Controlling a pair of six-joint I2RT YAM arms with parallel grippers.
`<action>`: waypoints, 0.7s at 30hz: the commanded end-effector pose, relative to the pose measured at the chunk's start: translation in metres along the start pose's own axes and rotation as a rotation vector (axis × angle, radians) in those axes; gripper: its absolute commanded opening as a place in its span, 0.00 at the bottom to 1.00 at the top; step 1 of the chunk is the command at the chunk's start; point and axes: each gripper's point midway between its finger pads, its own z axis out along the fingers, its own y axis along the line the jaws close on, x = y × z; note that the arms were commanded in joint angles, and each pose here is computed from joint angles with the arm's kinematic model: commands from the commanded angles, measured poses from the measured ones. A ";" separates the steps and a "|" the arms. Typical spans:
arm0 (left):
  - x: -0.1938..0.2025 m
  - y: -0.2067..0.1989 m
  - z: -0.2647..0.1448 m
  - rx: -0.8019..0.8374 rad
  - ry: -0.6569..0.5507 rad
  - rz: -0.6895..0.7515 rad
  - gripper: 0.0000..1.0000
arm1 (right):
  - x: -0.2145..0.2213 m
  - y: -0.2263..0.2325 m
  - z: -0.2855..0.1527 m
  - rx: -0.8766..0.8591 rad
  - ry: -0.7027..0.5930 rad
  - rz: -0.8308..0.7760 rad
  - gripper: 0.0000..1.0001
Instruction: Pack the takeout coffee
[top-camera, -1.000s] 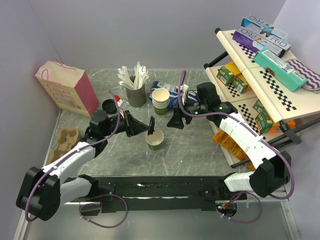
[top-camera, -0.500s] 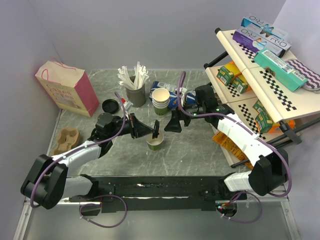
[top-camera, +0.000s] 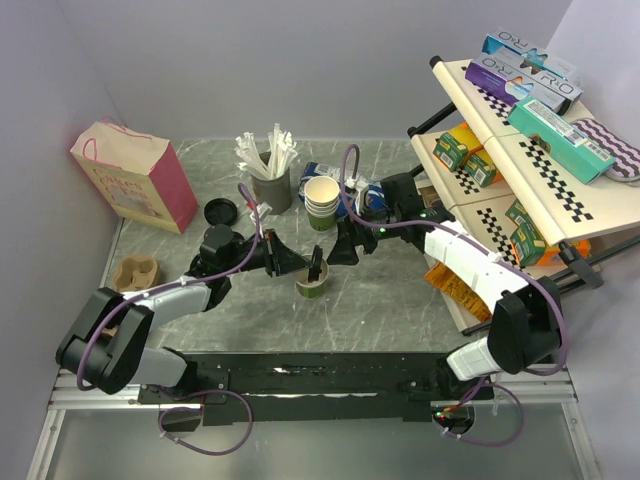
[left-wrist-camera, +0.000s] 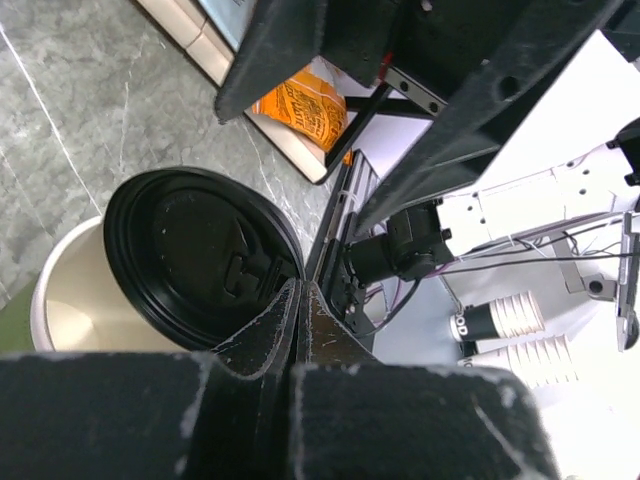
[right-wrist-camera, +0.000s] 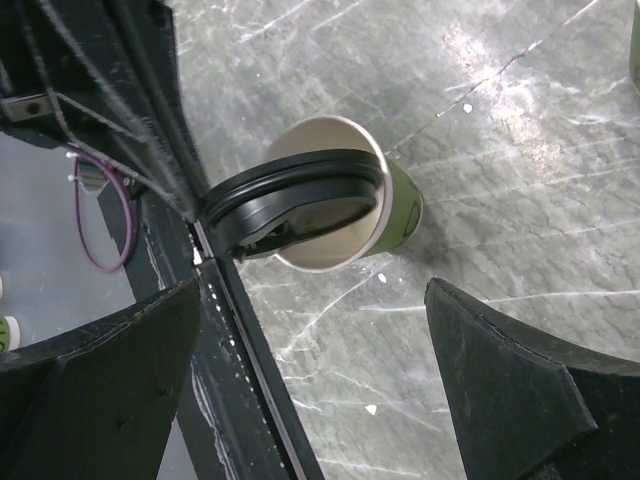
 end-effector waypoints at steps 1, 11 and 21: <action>-0.008 -0.017 -0.002 0.055 -0.010 0.045 0.01 | -0.020 0.000 0.001 -0.004 -0.035 -0.038 0.99; -0.009 -0.007 -0.011 -0.005 -0.029 0.025 0.04 | -0.013 0.001 0.011 0.006 -0.025 -0.045 0.99; -0.004 0.004 -0.017 -0.049 -0.027 0.031 0.11 | -0.018 -0.008 0.026 0.046 0.014 -0.058 0.98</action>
